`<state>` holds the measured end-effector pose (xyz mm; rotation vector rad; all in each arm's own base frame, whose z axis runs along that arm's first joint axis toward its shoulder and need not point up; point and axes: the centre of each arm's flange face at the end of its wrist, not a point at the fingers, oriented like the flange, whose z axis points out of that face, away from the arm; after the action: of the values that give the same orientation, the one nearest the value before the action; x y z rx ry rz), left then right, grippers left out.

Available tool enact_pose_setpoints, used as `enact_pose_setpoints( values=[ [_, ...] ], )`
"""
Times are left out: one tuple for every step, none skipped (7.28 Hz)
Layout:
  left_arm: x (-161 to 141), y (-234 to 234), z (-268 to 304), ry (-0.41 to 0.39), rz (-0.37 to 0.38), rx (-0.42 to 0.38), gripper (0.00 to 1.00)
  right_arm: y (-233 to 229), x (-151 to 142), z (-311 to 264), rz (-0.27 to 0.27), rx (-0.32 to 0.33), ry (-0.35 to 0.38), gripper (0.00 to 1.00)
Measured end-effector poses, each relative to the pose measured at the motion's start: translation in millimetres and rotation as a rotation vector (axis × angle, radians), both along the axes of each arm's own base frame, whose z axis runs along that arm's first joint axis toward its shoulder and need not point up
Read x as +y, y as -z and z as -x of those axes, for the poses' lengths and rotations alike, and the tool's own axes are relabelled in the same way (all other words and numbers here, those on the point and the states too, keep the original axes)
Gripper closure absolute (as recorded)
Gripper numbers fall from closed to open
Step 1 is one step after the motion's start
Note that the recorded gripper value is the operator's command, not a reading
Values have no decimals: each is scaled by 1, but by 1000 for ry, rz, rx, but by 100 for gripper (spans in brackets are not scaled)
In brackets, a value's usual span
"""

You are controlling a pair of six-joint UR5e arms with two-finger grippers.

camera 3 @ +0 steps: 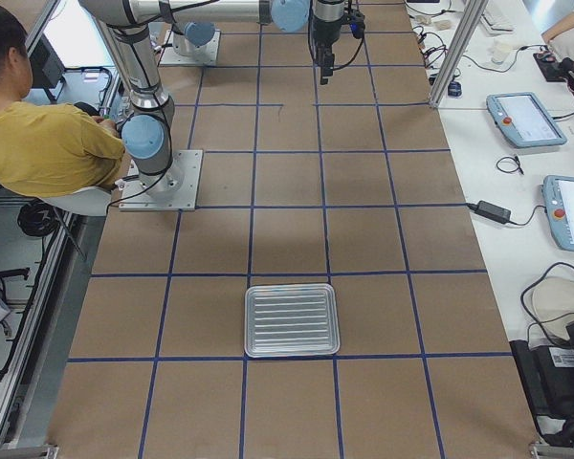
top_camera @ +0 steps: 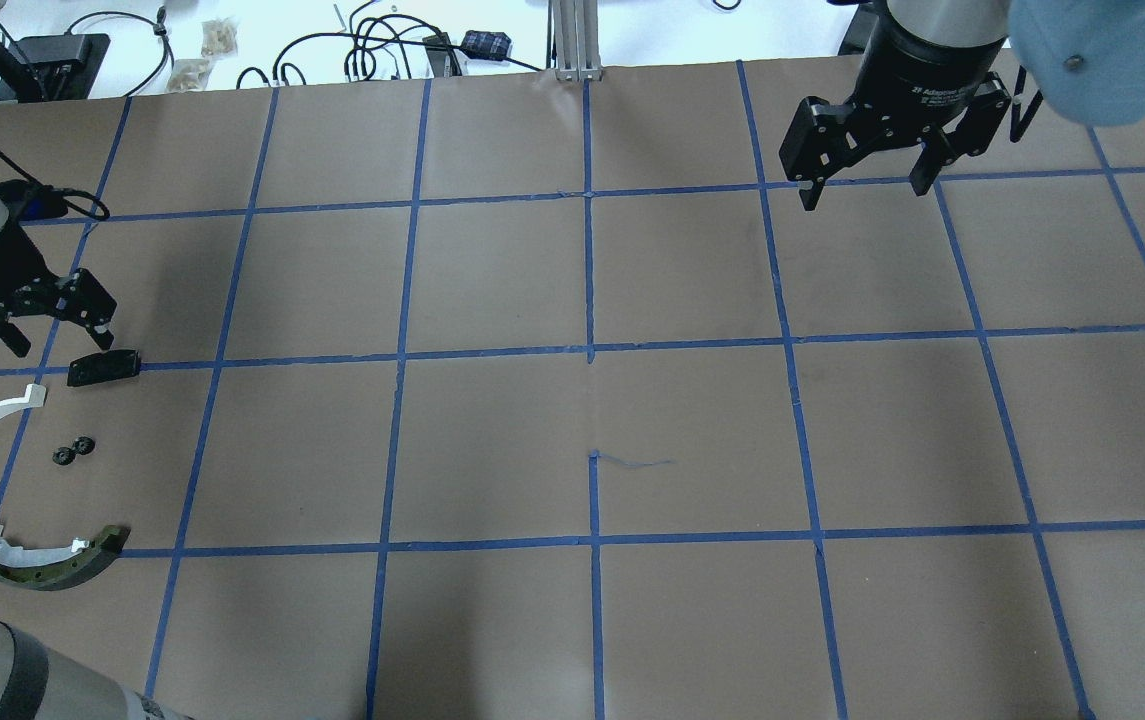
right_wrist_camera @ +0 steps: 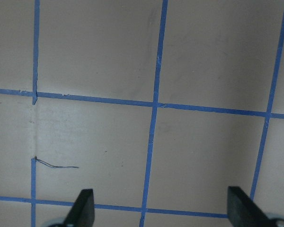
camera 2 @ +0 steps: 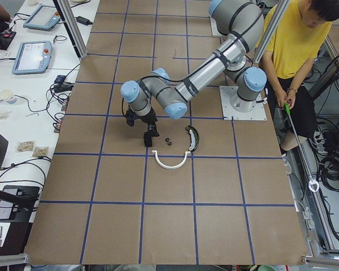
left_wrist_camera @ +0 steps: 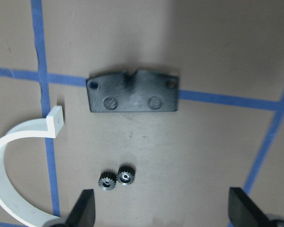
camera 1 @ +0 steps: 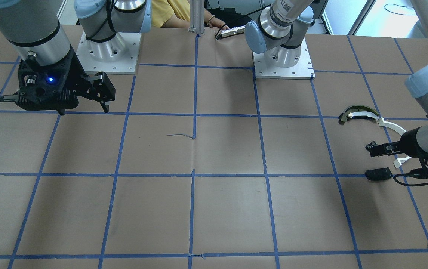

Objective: Place bearing gear from tray to pile

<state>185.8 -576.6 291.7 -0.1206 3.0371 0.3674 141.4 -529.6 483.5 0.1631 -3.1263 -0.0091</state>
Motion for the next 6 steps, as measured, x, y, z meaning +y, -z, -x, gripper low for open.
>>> enact_pose_setpoints(
  values=[
    [-4, -45, 31, 43, 59, -10, 0, 0, 0, 0, 0, 0, 0, 0],
    [2, -91, 60, 64, 102, -10, 0, 1, 0, 0, -1, 0, 0, 0],
    [13, -130, 90, 66, 141, 5, 0, 1, 0, 0, -1, -1, 0, 0],
    [25, -162, 128, 80, 191, 34, 0, 1, 0, 0, -2, -1, 0, 0],
    [37, -182, 176, 109, 222, 50, 0, 1, 0, 0, -2, 0, 0, 0],
    [46, -190, 218, 120, 231, 44, 0, 1, 0, 0, -2, 0, 0, 0]
  ],
)
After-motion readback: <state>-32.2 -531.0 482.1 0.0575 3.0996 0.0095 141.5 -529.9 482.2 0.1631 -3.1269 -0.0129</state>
